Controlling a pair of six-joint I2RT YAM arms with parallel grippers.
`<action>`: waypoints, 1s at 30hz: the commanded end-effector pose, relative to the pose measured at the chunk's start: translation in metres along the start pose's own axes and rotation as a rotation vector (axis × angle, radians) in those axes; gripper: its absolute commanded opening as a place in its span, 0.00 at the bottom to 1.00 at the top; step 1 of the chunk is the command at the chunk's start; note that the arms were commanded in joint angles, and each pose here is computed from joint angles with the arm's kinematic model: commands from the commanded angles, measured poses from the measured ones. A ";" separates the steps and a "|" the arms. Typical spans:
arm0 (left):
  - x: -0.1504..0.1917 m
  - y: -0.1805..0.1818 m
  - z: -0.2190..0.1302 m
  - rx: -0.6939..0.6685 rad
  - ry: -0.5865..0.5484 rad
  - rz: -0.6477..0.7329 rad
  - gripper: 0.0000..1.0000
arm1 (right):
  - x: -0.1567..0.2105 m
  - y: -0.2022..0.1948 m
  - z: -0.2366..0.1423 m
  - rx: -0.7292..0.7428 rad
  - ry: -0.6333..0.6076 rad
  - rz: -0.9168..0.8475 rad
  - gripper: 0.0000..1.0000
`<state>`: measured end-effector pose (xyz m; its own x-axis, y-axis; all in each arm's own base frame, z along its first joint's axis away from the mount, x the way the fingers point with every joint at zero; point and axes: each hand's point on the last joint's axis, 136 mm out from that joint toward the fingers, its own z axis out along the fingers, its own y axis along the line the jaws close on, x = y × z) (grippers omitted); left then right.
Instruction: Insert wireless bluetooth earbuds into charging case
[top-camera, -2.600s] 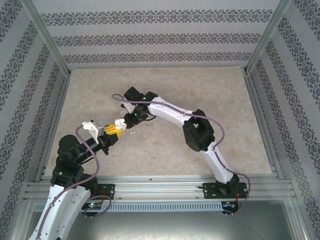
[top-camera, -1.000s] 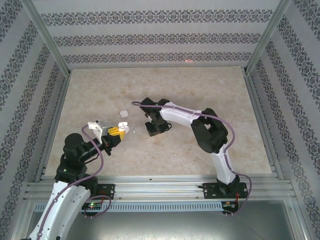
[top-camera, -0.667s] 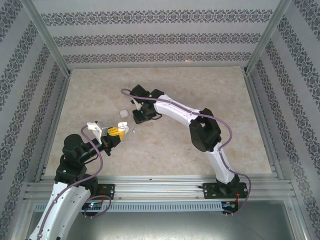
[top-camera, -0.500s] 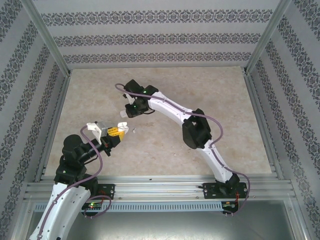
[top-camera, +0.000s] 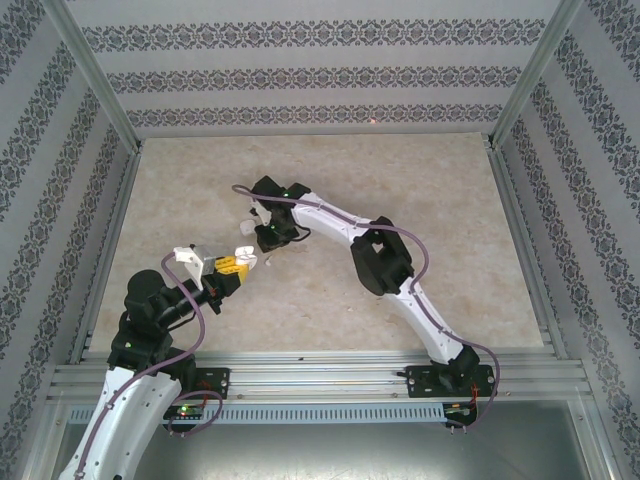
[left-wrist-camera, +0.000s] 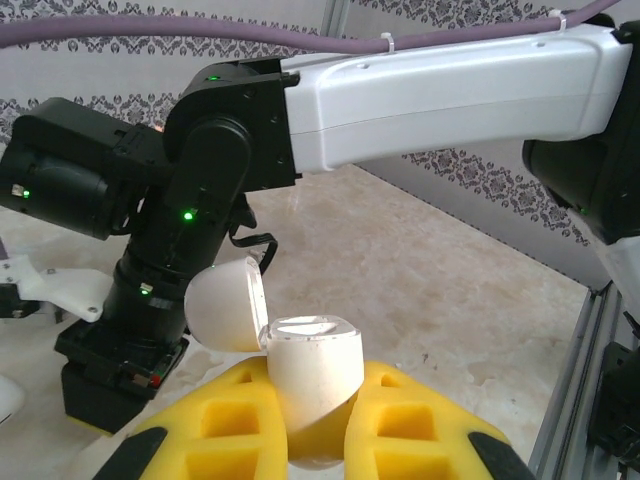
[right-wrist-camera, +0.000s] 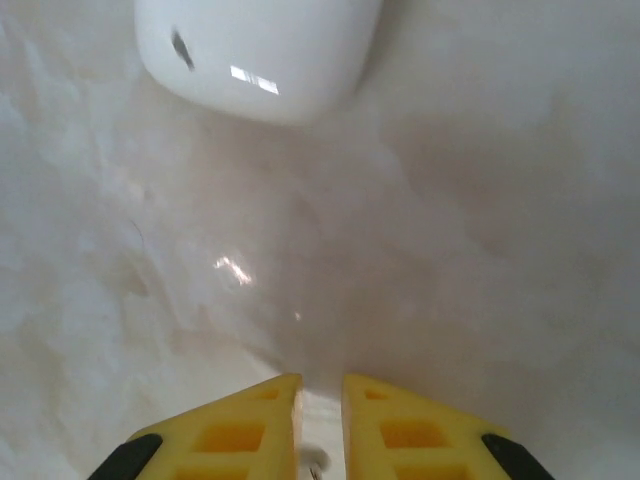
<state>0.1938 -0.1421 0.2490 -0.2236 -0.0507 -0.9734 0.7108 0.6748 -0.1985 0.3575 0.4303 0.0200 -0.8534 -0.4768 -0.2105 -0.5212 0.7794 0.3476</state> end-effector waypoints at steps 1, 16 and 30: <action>-0.005 -0.002 -0.003 0.002 -0.019 0.021 0.00 | 0.020 0.008 0.003 -0.045 0.039 0.010 0.18; -0.007 -0.004 -0.005 0.005 -0.030 0.016 0.00 | 0.062 0.020 -0.008 -0.069 0.074 -0.003 0.18; -0.008 -0.003 -0.009 -0.014 -0.038 0.019 0.00 | 0.045 0.011 -0.067 0.085 -0.020 0.280 0.36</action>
<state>0.1886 -0.1406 0.2532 -0.2013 -0.0557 -0.9779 0.7126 0.6767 -0.1852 0.3057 0.3979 0.0355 -0.9198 -0.3766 -0.1106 -0.3913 0.8580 0.3327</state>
